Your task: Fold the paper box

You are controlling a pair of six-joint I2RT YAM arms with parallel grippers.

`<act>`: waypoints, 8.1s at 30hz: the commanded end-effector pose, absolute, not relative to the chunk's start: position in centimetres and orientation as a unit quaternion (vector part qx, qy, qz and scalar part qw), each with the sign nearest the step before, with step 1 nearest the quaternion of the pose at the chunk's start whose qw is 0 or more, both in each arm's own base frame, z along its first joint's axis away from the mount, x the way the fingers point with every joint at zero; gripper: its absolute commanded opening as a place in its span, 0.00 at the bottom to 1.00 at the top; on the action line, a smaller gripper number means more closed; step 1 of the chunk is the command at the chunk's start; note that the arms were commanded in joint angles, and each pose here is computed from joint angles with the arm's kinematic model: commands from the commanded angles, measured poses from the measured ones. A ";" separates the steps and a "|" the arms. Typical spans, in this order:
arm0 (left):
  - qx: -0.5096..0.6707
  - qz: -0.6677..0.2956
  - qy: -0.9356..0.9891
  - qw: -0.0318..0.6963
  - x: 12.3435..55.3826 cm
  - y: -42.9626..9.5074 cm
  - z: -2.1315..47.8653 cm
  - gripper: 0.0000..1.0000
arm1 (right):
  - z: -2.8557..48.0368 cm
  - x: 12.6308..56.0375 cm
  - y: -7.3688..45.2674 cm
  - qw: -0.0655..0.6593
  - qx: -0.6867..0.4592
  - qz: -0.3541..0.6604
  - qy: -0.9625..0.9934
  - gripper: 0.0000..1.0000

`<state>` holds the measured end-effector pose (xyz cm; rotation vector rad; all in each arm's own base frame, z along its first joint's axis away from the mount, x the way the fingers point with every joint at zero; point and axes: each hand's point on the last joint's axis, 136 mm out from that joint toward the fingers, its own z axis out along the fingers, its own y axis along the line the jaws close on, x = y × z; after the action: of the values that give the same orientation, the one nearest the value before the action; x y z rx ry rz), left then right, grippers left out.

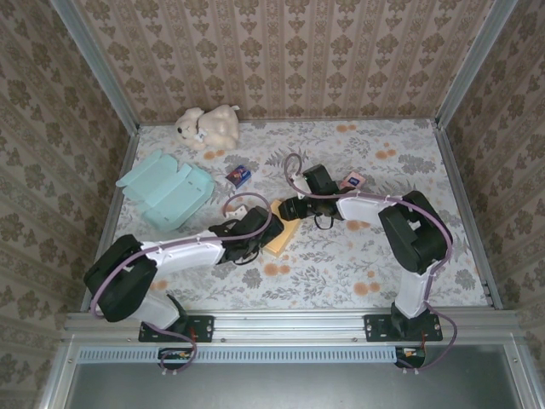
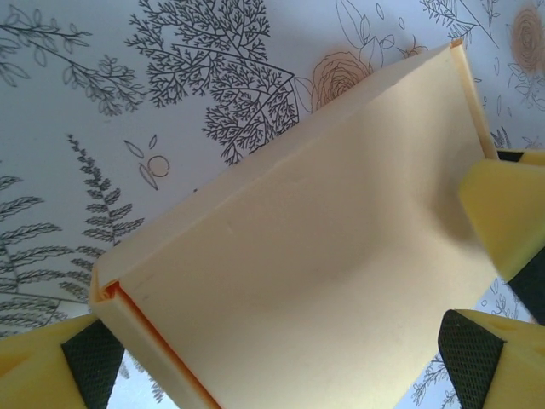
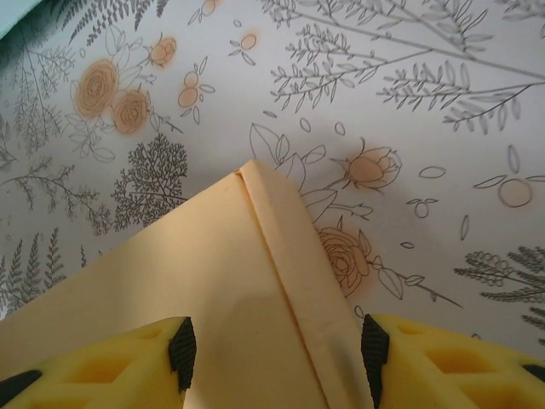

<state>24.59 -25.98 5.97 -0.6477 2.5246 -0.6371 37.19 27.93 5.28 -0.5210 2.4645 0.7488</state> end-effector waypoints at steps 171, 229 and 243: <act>0.284 -0.192 0.837 0.427 25.9 -25.0 32.8 0.00 | 36.3 26.8 20.2 0.681 -0.362 -0.026 0.636 1.00; -0.118 -0.149 0.920 0.343 37.8 -9.7 19.5 0.98 | 27.0 26.3 23.6 0.606 -0.330 0.155 0.707 1.00; -0.156 -0.208 0.927 0.272 27.2 -13.6 7.4 0.86 | 23.9 27.5 24.8 0.564 -0.354 0.138 0.733 1.00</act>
<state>26.60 -14.28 7.67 -0.3381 2.5630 -0.5767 27.36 24.35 22.26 -0.8278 1.7660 0.3197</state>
